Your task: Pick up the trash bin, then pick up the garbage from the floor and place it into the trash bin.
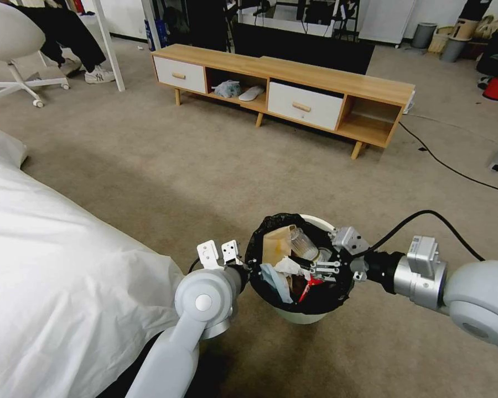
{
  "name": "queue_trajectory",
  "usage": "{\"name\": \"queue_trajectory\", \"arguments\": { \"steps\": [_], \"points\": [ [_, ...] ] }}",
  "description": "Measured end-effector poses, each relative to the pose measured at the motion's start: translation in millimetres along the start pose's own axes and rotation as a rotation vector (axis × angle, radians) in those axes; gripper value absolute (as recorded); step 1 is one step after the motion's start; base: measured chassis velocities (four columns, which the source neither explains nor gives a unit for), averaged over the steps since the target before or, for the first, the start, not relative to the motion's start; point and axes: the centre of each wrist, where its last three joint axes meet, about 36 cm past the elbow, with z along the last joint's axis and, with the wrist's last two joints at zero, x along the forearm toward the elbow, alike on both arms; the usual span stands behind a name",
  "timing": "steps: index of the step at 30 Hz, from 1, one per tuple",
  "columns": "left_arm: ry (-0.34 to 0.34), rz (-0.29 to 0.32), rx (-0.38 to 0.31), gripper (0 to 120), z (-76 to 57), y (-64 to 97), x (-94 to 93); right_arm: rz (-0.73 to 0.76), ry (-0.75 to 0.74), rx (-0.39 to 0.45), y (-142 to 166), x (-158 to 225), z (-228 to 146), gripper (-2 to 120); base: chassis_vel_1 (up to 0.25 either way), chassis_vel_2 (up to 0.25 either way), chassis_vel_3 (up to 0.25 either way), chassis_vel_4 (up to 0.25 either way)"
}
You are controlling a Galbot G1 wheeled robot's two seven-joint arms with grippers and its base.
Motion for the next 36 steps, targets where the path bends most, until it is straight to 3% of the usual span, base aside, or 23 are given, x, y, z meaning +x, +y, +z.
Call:
{"name": "queue_trajectory", "arguments": {
  "steps": [5, 23, 36],
  "points": [
    [-0.015, -0.004, -0.015, 1, 4.1, 4.1, 0.5, 0.107, -0.065, -0.026, 1, 5, -12, 99, 0.000, 0.000, 0.000, 0.000],
    [-0.091, 0.017, -0.082, 1, 5.6, 9.6, 0.2, 0.364, -0.119, -0.019, -16, 35, -10, 100, 0.000, 0.000, 0.000, 0.000],
    [-0.130, 0.002, -0.132, 1, 11.2, 10.6, -6.3, 0.534, -0.116, 0.007, 8, 81, 19, 100, 0.000, 0.000, 0.000, 0.000]
  ]
}}
